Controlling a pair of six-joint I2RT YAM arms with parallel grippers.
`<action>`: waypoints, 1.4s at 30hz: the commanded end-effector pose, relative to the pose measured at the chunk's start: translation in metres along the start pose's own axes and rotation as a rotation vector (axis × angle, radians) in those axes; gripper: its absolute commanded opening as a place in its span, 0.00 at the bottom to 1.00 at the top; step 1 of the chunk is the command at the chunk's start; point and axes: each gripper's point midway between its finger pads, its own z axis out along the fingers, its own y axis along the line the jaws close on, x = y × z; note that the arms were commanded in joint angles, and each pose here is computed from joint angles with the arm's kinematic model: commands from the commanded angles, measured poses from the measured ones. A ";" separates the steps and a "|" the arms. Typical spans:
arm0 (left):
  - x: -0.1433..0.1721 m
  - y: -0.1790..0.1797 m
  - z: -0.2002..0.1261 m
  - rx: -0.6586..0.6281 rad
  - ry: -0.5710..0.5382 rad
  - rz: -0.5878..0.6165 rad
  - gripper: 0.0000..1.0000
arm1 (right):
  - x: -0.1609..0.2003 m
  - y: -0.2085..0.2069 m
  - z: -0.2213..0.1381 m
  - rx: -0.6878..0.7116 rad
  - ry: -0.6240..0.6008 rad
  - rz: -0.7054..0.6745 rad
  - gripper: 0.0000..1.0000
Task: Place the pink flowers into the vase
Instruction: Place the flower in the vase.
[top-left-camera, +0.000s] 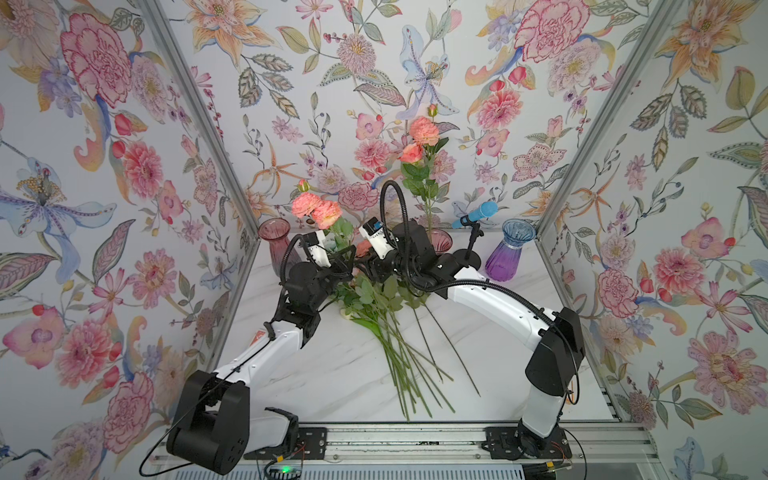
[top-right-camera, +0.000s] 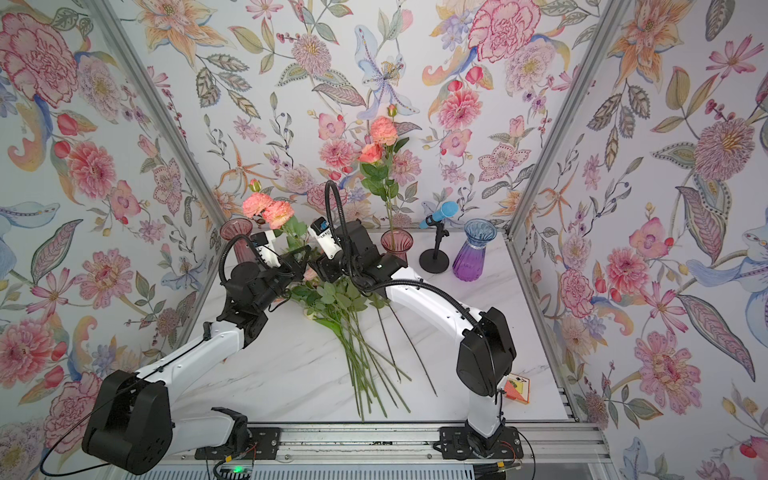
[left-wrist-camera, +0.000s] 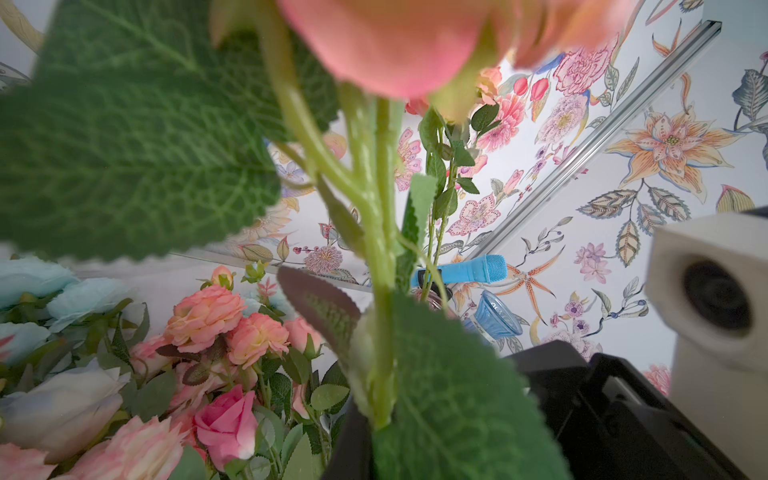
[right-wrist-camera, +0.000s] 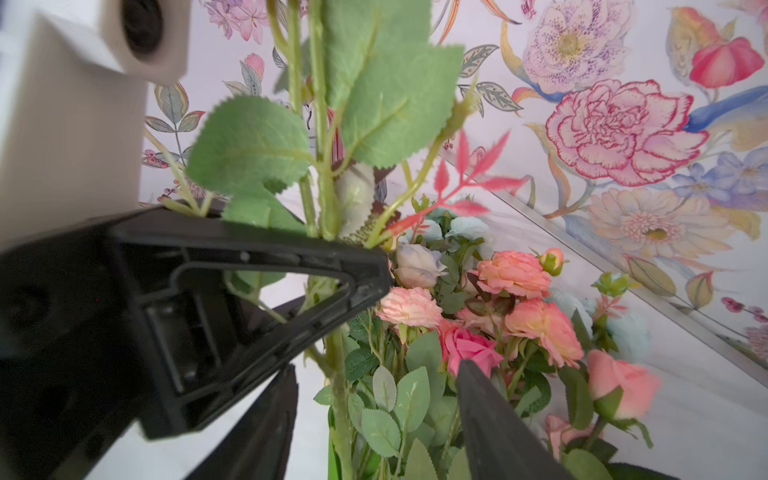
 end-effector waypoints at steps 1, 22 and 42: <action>-0.026 -0.026 -0.004 0.063 -0.073 0.040 0.00 | 0.011 0.007 0.010 -0.020 0.041 -0.002 0.57; -0.030 -0.034 -0.007 0.082 -0.093 0.012 0.16 | 0.006 0.003 0.014 -0.016 0.032 0.042 0.01; -0.047 -0.030 -0.025 -0.006 -0.129 0.100 1.00 | -0.062 -0.081 -0.084 0.168 -0.173 0.045 0.00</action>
